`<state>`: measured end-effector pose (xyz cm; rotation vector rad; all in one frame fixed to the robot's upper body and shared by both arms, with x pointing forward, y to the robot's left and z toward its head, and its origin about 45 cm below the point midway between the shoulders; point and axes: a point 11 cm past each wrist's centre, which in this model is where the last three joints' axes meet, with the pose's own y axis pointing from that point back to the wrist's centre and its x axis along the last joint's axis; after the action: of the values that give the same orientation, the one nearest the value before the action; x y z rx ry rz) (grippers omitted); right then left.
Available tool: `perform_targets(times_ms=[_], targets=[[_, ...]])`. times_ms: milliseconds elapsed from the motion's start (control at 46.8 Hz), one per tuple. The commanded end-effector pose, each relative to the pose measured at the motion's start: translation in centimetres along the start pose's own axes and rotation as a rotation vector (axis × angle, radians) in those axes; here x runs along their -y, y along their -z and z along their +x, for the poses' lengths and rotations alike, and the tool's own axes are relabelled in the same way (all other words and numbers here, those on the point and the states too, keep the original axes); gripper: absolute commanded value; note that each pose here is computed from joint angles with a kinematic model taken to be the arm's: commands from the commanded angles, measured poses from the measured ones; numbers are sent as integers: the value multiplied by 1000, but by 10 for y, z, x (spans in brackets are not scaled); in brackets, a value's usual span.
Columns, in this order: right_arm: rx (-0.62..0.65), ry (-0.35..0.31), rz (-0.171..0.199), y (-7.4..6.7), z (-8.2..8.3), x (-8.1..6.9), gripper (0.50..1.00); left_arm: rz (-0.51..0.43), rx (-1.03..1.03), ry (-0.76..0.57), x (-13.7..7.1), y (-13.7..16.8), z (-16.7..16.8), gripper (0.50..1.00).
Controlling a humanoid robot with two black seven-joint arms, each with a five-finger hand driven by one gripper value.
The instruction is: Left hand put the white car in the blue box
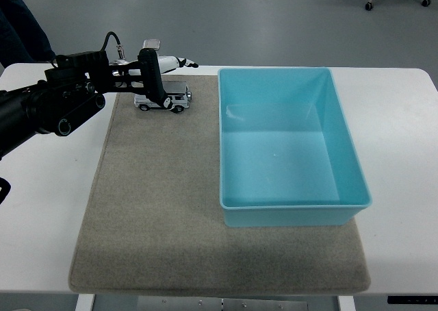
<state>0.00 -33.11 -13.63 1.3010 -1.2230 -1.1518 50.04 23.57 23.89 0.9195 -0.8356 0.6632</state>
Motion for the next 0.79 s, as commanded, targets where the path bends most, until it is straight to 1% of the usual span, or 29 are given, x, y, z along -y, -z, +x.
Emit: perform_targets(times_ms=[0,192,321,534,769], targets=[[0,0,0,0,0,0,936,6,15,8,0,2,-3,996],[0,0,0,0,0,0,936,17,25,3,-2,6,0,996],[0,0,0,0,0,0,936,6,69,26,-2,6,-7,994],[0,0,0,0,0,0,936,5,90,-1,-2,7,-5,994],[0,-1,0,0,1,0,936,4,94,-7,-2,6,-2,981]])
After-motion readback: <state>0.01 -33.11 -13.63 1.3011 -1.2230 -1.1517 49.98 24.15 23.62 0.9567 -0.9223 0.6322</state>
